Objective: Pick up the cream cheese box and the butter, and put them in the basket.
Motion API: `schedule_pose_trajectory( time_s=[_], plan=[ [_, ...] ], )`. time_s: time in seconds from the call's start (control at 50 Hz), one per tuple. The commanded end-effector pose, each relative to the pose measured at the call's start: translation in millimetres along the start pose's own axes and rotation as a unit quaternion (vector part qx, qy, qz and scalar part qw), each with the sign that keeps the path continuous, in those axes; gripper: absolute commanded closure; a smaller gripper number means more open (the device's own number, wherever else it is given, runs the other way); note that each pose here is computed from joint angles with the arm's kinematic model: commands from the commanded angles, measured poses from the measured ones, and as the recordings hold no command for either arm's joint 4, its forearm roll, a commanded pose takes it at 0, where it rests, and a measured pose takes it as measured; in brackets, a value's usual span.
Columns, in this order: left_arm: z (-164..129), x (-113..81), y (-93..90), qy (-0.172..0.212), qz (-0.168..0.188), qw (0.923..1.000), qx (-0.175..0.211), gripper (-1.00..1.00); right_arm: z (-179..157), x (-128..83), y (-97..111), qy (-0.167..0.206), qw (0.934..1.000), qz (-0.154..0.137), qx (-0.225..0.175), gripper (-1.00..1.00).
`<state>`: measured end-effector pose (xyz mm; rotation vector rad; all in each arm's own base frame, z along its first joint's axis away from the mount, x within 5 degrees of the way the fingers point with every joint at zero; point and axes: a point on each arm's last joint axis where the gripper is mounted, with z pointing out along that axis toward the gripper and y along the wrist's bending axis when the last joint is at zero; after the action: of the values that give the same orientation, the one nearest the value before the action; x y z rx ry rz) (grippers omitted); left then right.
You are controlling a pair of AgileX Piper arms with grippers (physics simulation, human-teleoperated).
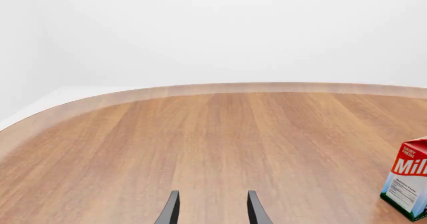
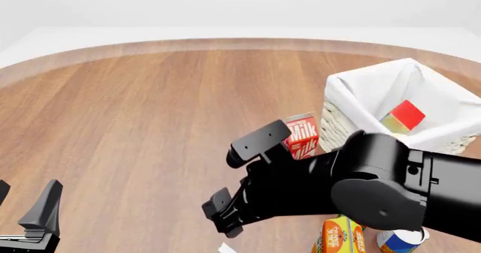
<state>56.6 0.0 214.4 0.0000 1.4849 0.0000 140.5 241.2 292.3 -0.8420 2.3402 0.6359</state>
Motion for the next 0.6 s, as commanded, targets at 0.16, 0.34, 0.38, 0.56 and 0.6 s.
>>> schedule_pose_trajectory(
  time_s=[0.16,0.34,0.38,0.56,0.6],
  plan=[
    [0.0,0.0,0.0,0.000,0.000,1.0000,0.000,-1.00,7.2,9.1,0.1,0.001,1.0000,0.007,-0.004,-1.00],
    [0.0,0.0,0.0,0.000,0.000,1.0000,0.000,-1.00,15.0,14.3,-0.5,0.007,0.9999,0.009,-0.003,-1.00],
    [0.0,0.0,0.0,0.000,0.000,1.0000,0.000,-1.00,15.5,14.7,-1.1,0.007,0.9999,0.010,-0.003,-1.00],
    [0.0,0.0,0.0,0.000,0.000,1.0000,0.000,-1.00,15.6,13.9,-2.4,0.008,0.9999,0.010,0.000,-1.00],
    [0.0,0.0,0.0,0.000,0.000,1.0000,0.000,-1.00,17.7,14.7,-3.7,0.010,0.9999,0.009,0.002,-1.00]
  ],
)
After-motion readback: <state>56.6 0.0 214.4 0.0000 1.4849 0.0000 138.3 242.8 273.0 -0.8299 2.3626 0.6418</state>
